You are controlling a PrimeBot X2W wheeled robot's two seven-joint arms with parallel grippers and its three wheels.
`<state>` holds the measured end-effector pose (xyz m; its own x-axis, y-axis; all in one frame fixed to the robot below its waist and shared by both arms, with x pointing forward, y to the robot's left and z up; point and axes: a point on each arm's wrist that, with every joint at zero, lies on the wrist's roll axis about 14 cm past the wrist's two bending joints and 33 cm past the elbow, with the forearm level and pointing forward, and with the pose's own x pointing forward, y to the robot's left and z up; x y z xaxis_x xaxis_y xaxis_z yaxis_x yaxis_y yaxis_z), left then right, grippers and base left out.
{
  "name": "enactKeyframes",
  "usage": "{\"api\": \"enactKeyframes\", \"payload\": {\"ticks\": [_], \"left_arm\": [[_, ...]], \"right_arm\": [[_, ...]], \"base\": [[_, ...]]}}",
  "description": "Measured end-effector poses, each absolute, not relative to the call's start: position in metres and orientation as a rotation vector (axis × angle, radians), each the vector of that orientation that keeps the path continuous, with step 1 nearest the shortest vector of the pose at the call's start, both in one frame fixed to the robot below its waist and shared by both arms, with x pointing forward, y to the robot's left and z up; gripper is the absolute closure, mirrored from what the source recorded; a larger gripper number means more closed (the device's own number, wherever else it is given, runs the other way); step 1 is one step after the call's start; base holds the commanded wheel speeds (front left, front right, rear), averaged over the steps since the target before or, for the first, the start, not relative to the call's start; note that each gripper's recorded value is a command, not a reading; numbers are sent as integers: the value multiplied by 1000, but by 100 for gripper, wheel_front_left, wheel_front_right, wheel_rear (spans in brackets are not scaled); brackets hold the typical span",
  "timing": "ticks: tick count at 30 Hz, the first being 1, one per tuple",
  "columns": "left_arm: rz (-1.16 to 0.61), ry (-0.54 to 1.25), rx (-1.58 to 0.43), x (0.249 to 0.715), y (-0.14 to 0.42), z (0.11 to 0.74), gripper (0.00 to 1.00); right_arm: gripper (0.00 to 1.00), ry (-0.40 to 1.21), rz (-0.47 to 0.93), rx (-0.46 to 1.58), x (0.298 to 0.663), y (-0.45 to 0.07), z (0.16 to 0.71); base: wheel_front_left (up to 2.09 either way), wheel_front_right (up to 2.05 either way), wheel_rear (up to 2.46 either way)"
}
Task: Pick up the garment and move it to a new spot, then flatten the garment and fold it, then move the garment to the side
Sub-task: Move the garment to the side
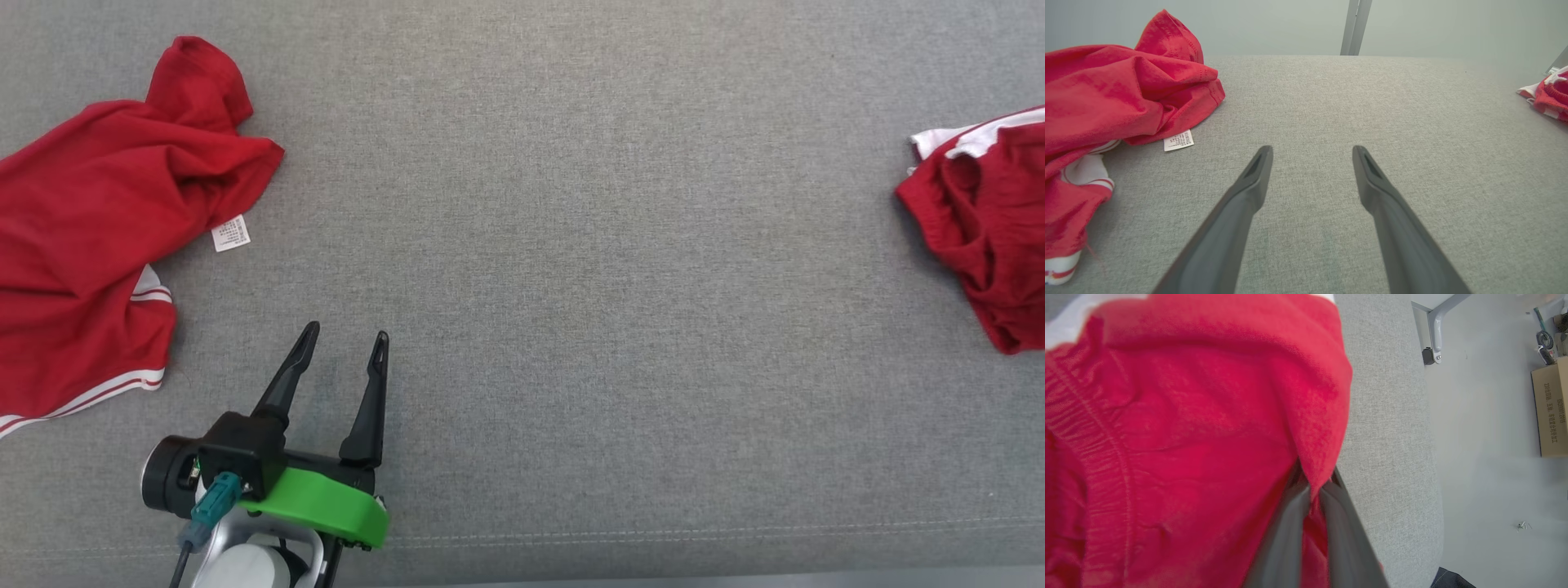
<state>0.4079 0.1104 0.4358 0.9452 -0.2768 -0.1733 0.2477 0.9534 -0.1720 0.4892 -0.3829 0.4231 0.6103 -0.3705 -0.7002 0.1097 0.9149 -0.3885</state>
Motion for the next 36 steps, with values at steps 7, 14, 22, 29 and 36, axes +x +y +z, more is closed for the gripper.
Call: {"api": "enactKeyframes", "payload": {"ticks": [7, 14, 22, 29, 36], "left_arm": [[-257, 218, -128, 407, 118, 432, 0], [-253, 222, -110, 410, 121, 432, 0], [-230, 173, -98, 415, 123, 442, 0], [-149, 100, -165, 414, 134, 463, 0], [-33, 29, -162, 397, 161, 485, 0]], "right_arm": [[100, 849, -378, -332, 490, -416, 425], [0, 792, -375, -374, 496, -413, 423], [0, 662, -309, -409, 509, -390, 433], [0, 503, -200, -381, 506, -355, 442], [0, 310, -100, -345, 493, -317, 471]], "base": [[0, 0, 0], [0, 0, 0], [0, 0, 0], [0, 0, 0], [0, 0, 0]]}}
